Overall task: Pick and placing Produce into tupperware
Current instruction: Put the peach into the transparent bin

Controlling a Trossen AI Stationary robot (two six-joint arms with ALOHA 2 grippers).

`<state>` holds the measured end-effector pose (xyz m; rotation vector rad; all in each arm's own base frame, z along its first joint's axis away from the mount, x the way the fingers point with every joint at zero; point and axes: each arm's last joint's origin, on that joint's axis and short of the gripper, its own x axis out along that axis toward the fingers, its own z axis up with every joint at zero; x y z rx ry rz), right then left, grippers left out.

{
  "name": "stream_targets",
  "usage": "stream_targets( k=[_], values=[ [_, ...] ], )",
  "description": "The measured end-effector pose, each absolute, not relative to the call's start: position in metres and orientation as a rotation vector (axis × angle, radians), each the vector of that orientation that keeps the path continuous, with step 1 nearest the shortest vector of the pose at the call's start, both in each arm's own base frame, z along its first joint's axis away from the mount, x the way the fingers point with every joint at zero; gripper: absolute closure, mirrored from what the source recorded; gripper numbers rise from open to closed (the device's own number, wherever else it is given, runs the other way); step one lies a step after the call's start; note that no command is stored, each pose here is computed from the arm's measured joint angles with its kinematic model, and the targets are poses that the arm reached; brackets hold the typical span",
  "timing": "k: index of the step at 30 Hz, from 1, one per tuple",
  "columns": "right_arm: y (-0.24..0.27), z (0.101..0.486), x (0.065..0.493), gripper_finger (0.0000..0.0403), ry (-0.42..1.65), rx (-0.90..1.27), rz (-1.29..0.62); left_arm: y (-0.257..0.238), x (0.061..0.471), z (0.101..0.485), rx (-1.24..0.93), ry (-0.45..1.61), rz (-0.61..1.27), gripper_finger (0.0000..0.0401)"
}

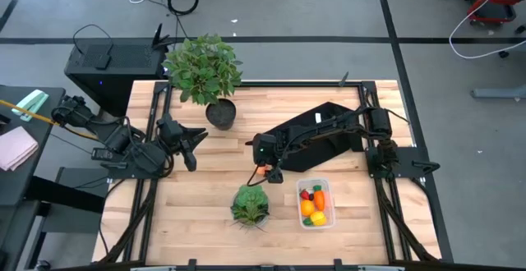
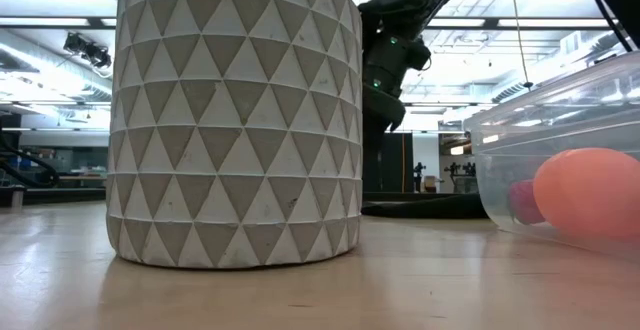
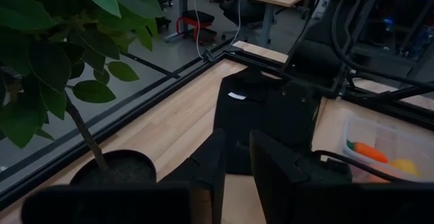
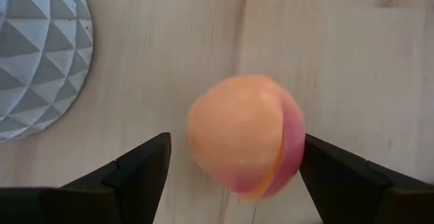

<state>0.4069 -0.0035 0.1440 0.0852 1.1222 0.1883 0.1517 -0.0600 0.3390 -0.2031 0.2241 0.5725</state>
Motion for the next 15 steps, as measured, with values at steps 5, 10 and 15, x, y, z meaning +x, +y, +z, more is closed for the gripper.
stream_targets(
  k=[5, 10, 15],
  values=[
    [-0.0037, 0.1464, 0.4100, 0.0087, 1.083, 0.078, 0.185, -0.0598, 0.1515, 0.3388, -0.218, 0.221, 0.575, 0.0322],
    [-0.0033, 0.1412, 0.4108, 0.0094, 1.093, 0.092, 0.197, -0.0598, 0.1515, 0.3388, -0.218, 0.221, 0.576, 0.0321],
    [-0.0029, 0.1407, 0.4103, 0.0117, 1.098, 0.108, 0.206, -0.0598, 0.1515, 0.3388, -0.218, 0.221, 0.576, 0.0321]
  ],
)
